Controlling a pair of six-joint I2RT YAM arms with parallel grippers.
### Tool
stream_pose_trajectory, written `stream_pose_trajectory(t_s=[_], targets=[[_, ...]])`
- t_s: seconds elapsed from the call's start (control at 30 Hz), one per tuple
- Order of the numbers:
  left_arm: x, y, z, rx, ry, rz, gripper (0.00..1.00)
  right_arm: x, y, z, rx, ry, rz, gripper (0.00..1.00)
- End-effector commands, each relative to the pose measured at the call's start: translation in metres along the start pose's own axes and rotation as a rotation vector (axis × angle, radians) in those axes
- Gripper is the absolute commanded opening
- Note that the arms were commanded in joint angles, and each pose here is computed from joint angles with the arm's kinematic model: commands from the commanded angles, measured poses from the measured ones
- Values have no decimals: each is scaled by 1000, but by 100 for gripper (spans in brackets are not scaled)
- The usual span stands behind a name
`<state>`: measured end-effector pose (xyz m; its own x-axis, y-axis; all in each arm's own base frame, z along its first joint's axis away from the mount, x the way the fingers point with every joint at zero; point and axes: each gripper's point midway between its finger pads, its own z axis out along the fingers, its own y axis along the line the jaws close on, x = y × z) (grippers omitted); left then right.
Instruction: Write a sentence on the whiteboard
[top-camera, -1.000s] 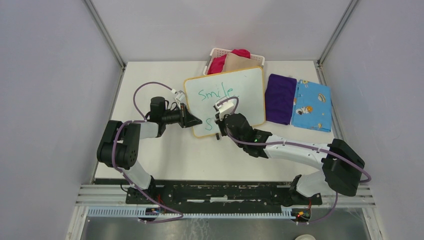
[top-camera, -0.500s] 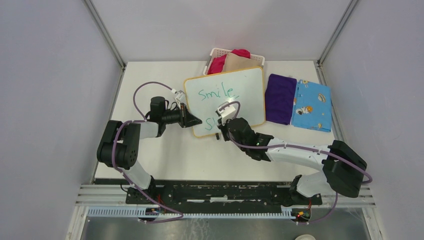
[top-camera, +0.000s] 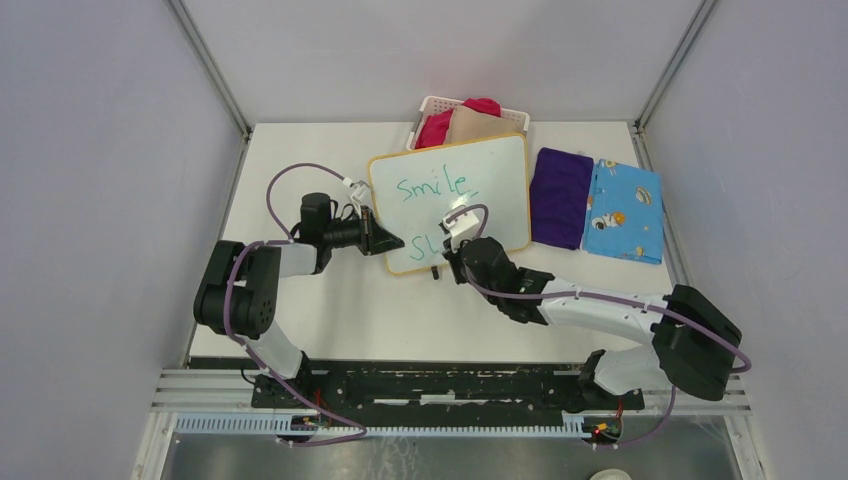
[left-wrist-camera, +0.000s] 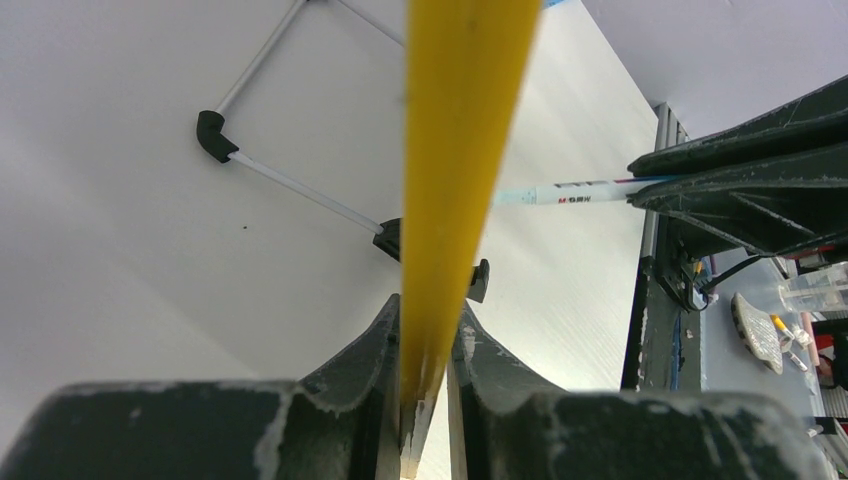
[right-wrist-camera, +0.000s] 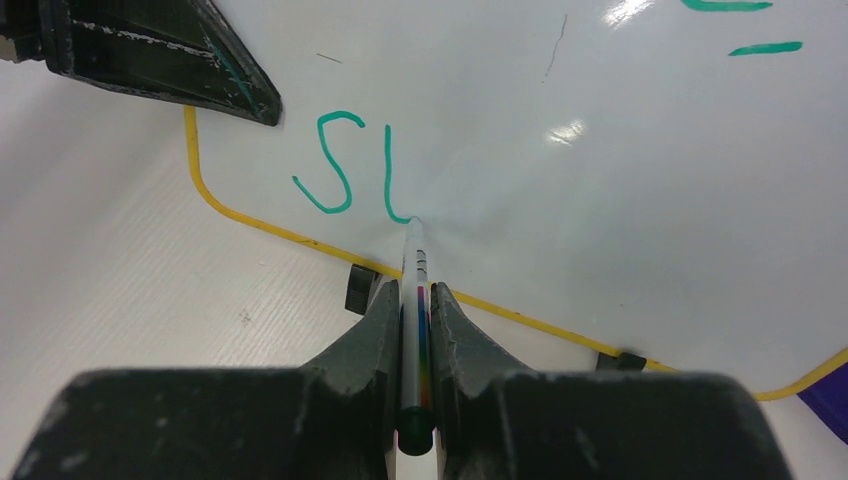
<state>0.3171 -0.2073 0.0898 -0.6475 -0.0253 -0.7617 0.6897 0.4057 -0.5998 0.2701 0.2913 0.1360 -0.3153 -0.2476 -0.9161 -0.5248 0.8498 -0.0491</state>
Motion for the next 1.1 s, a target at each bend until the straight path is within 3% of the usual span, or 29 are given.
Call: stream_pose_trajectory(t_s=[0.0,0.33,1.07], targets=[[26,14,1,-91,70,-57,2,-17,-21,-5,72,-47,26,0],[26,15,2,-92,70,-56,2,-42,-24,-17,58,-129,42,0],[26,15,2,-91,72,-58,2,-54,-23,-2,63,-121,49,0]])
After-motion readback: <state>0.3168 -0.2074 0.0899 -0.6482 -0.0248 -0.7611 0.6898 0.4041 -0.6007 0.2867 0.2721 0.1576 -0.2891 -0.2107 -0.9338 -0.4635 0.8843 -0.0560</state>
